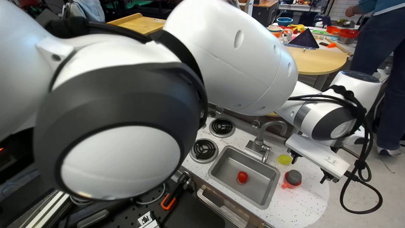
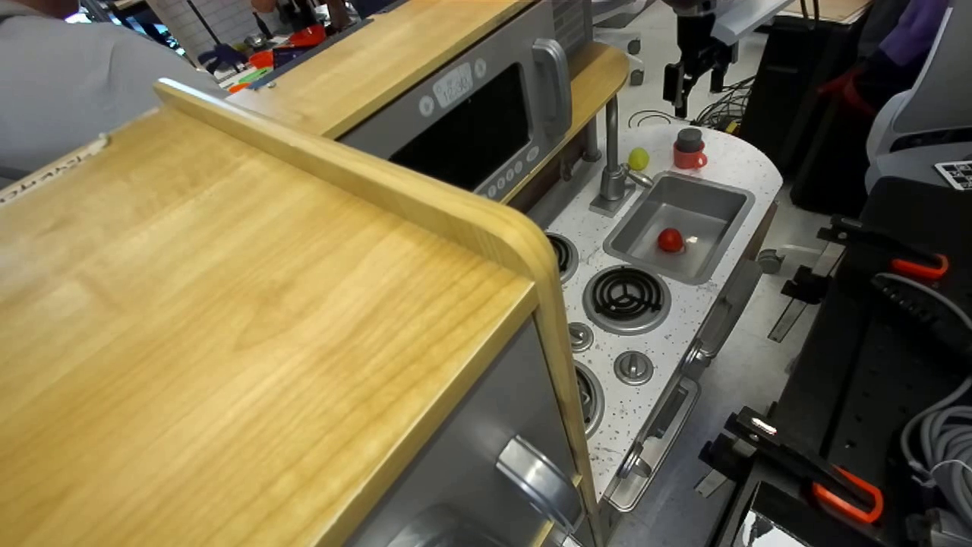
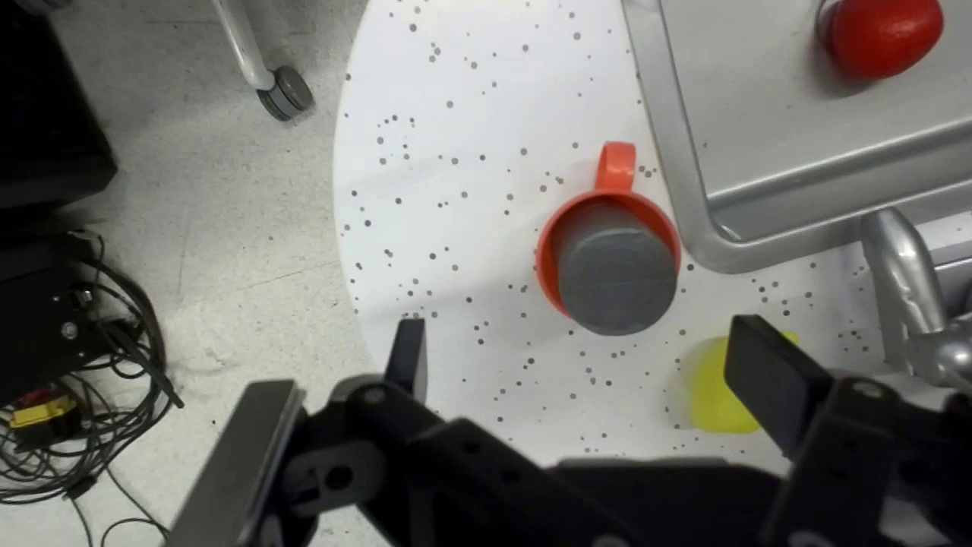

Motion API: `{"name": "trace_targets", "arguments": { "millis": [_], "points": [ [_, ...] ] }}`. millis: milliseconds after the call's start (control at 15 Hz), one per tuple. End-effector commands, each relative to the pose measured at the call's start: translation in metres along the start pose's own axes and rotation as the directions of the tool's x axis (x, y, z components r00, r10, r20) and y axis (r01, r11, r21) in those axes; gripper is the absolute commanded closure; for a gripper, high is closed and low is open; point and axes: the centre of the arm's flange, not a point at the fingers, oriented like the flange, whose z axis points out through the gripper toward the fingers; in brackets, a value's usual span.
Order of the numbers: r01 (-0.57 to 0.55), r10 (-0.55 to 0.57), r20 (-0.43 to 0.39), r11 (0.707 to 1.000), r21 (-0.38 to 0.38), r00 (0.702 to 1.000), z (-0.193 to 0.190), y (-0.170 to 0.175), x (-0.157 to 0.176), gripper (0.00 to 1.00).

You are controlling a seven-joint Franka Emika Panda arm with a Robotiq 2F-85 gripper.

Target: Put the grey thing in the orange cup

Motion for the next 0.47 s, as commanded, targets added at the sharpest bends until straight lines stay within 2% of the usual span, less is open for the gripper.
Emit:
{"name": "trace_targets", "arguments": {
  "millis": [0, 133, 200, 400],
  "points": [
    [-0.006, 0.007, 0.032, 1.0, -0.025, 0.999, -0.036, 0.004, -0.052, 0.0],
    [-0.046, 0.049, 0.044, 0.997, -0.065, 0.998, -0.051, 0.006, -0.067, 0.0],
    [-0.028, 0.029, 0.031, 0.999, -0.026, 0.999, -0.023, 0.018, -0.02, 0.0],
    [-0.042, 0.044, 0.046, 0.998, -0.04, 0.998, -0.039, 0.021, -0.031, 0.0]
  ]
}}
